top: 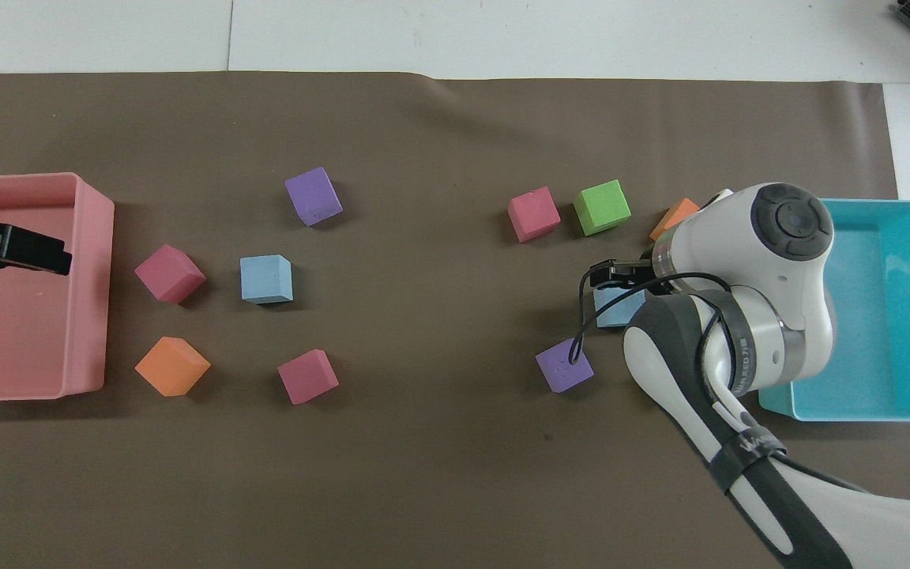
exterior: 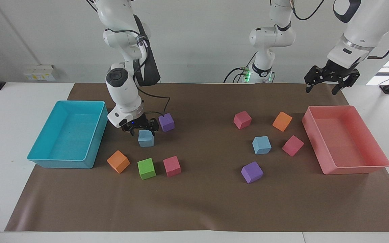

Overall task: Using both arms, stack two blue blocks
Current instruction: 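Reach the right gripper to the nearby light-blue cube and grasp it, then carry the light-blue cube with the right gripper to the table center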

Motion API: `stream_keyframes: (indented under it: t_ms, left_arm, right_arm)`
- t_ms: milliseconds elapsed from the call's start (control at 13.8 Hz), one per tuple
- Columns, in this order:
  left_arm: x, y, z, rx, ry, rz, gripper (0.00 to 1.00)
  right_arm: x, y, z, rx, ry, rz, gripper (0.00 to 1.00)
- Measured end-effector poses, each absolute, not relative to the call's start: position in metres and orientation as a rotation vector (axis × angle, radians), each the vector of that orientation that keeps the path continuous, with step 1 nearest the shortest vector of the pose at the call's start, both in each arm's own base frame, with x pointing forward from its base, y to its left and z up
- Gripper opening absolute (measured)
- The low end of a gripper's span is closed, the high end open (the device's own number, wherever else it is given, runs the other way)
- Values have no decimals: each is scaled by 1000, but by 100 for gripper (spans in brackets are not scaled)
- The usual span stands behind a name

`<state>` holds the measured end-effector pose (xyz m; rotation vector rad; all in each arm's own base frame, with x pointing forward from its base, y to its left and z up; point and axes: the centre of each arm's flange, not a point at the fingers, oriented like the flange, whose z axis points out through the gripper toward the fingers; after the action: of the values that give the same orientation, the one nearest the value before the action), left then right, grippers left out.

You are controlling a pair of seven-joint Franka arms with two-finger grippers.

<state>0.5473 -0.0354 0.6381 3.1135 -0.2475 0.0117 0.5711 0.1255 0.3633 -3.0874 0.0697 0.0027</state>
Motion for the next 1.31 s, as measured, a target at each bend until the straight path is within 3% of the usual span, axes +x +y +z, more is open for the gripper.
stream_keyframes:
  t_ms: [508, 1088, 1233, 1306]
  left_arm:
    - [547, -35, 638, 3114, -248, 12, 100]
    - [547, -35, 638, 3114, -247, 12, 100]
    - [547, -35, 638, 3114, -247, 12, 100]
    - [547, -35, 638, 3114, -247, 12, 100]
  right_arm:
    - [557, 121, 314, -3098, 86, 48, 100]
    - [553, 119, 296, -3101, 93, 72, 100]
    - [552, 119, 296, -3101, 93, 74, 96]
    - [552, 119, 296, -3101, 93, 74, 86]
